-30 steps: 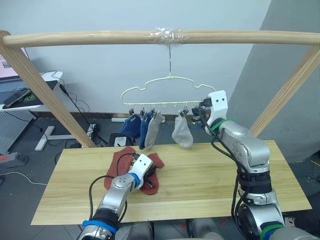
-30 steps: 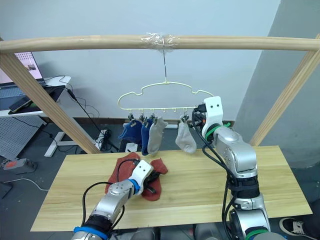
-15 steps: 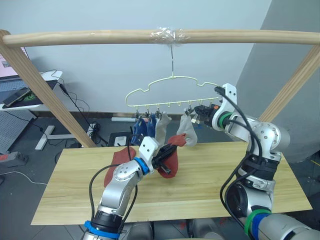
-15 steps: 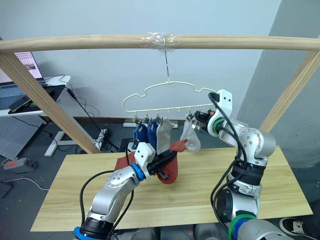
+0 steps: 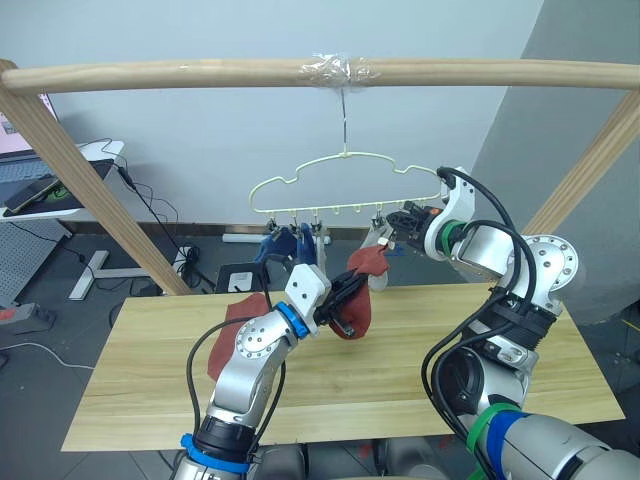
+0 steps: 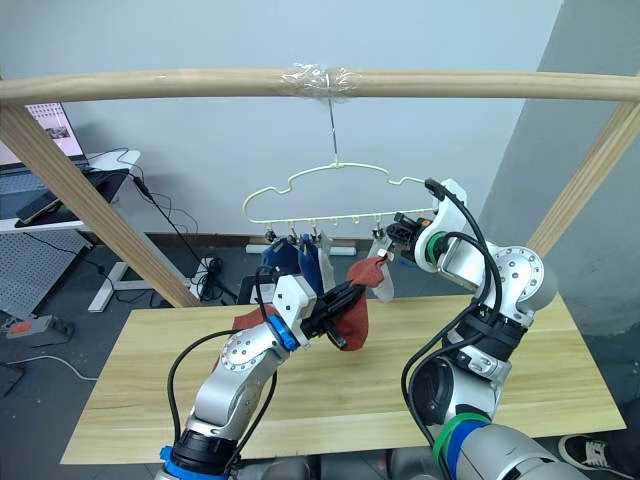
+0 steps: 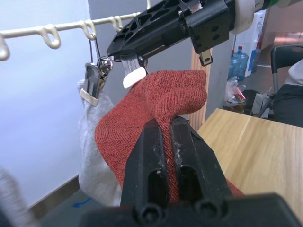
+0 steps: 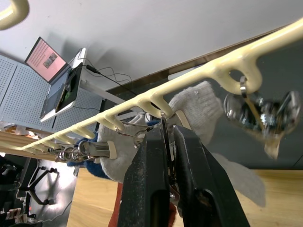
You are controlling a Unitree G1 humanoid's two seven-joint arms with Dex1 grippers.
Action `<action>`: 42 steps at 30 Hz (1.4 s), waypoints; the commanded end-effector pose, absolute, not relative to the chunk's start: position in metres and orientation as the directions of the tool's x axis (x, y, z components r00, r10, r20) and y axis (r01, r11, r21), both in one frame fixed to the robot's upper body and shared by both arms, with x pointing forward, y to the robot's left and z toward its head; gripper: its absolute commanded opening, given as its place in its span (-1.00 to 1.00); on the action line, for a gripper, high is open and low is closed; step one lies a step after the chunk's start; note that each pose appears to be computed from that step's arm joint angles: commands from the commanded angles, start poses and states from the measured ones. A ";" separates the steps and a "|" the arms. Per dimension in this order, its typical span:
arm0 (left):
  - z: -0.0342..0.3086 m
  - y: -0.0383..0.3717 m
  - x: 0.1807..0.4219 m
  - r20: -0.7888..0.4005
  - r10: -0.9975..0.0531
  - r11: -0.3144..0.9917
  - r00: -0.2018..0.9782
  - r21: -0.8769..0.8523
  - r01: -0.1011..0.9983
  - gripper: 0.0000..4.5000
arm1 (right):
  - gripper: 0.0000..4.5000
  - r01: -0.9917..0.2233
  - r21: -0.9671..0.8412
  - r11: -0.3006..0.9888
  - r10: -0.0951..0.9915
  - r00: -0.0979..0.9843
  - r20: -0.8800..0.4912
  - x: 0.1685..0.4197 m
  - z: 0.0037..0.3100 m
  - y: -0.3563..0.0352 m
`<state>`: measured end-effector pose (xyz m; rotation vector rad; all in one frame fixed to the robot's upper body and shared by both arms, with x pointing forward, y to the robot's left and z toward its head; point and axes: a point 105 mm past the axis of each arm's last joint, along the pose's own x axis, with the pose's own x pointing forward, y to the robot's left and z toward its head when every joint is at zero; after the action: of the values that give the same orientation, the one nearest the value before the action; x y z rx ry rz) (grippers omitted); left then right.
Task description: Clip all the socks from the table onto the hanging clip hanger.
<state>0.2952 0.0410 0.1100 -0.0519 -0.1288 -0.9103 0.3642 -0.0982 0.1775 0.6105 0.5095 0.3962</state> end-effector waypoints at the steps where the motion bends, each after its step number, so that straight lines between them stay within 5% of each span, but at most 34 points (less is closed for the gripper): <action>1: 0.126 0.037 0.296 0.191 -0.785 0.608 0.589 0.057 0.792 -1.00 | -1.00 -0.195 0.626 0.755 0.478 0.817 -0.323 0.363 0.182 -0.097; 31: 0.137 0.016 0.300 0.206 -0.818 0.569 0.537 0.148 0.809 -1.00 | -1.00 -0.206 0.655 0.727 0.509 0.801 -0.313 0.359 0.180 -0.086; 42: 0.137 0.010 0.298 0.198 -0.841 0.532 0.504 0.130 0.837 -1.00 | 0.64 -0.285 0.649 0.706 0.545 0.803 -0.240 0.353 0.190 -0.089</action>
<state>0.3000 0.0159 0.1278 0.0305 -0.2155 -0.9838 0.3595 -0.0979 0.1805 0.6333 0.4839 0.4088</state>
